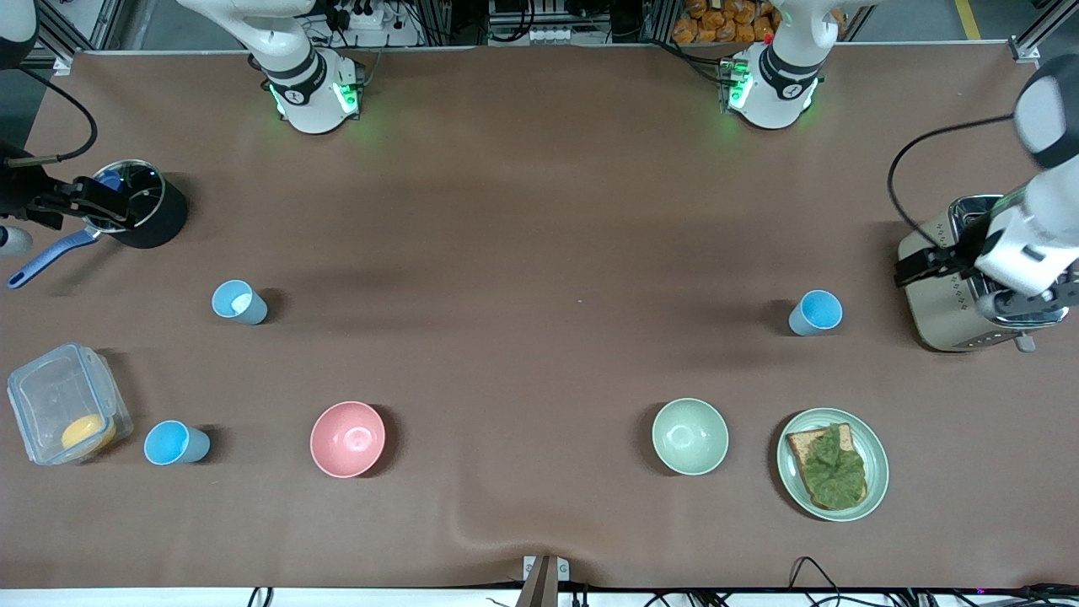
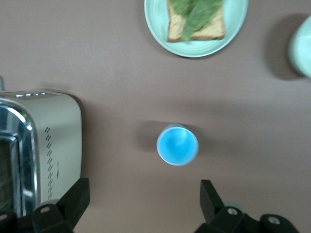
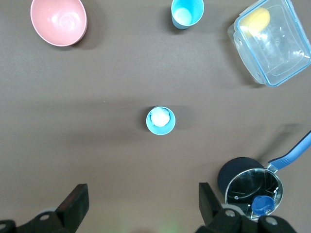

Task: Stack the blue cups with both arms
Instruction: 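Move the right gripper toward one blue cup while the left gripper reaches another, then grasp the blue cup with the right gripper while the left gripper grasps its cup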

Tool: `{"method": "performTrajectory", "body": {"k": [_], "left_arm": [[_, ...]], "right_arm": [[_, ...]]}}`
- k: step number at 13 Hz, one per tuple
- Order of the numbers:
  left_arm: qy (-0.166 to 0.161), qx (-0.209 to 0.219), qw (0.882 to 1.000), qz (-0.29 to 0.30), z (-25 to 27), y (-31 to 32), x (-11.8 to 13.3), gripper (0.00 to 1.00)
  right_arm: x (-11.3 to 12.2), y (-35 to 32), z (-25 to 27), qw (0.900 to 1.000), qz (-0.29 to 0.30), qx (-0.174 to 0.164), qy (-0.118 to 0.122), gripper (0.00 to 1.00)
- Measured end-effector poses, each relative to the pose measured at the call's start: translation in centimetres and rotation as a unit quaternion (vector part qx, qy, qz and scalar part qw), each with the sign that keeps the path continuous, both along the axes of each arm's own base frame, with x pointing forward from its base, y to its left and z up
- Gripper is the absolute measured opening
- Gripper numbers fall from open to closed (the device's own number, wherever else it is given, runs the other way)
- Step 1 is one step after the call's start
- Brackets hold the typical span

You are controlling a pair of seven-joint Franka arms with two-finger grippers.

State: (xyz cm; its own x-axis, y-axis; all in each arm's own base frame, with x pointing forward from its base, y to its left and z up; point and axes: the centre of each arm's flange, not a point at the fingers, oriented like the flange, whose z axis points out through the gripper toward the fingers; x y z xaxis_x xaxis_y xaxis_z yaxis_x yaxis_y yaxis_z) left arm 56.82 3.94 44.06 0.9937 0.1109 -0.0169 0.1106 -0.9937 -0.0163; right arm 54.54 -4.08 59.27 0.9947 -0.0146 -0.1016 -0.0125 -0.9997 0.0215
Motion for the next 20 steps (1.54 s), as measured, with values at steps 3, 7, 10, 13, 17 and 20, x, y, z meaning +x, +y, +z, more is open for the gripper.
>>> {"method": "performTrajectory", "body": {"k": [3,7,10,13,17,20], "left_arm": [[-0.007,-0.001,1.000,-0.009,-8.2,1.6,-2.3,1.00],[0.012,-0.006,1.000,-0.017,-13.7,0.7,-3.3,1.00],[0.021,-0.009,0.999,-0.023,-16.9,0.0,-3.1,0.96],[0.024,-0.011,0.999,-0.032,-19.9,-0.9,-2.8,0.79],[0.021,-0.012,0.999,-0.034,-20.6,-2.3,-2.2,0.33],[0.009,-0.012,1.000,-0.020,-17.4,-4.0,0.2,0.03]], "right_arm": [[1.1,-0.3,-2.6,1.000,-0.003,0.000,0.024,1.00],[4.3,-2.7,-12.1,0.996,-0.019,-0.002,0.091,1.00],[5.1,-4.7,-18.5,0.996,-0.031,-0.001,0.086,1.00],[3.9,-5.2,-23.7,0.997,-0.027,-0.007,0.075,1.00],[1.7,-7.7,-29.8,0.998,-0.010,0.000,0.064,1.00],[1.3,-8.0,-33.3,0.996,-0.006,0.006,0.088,1.00]]}}
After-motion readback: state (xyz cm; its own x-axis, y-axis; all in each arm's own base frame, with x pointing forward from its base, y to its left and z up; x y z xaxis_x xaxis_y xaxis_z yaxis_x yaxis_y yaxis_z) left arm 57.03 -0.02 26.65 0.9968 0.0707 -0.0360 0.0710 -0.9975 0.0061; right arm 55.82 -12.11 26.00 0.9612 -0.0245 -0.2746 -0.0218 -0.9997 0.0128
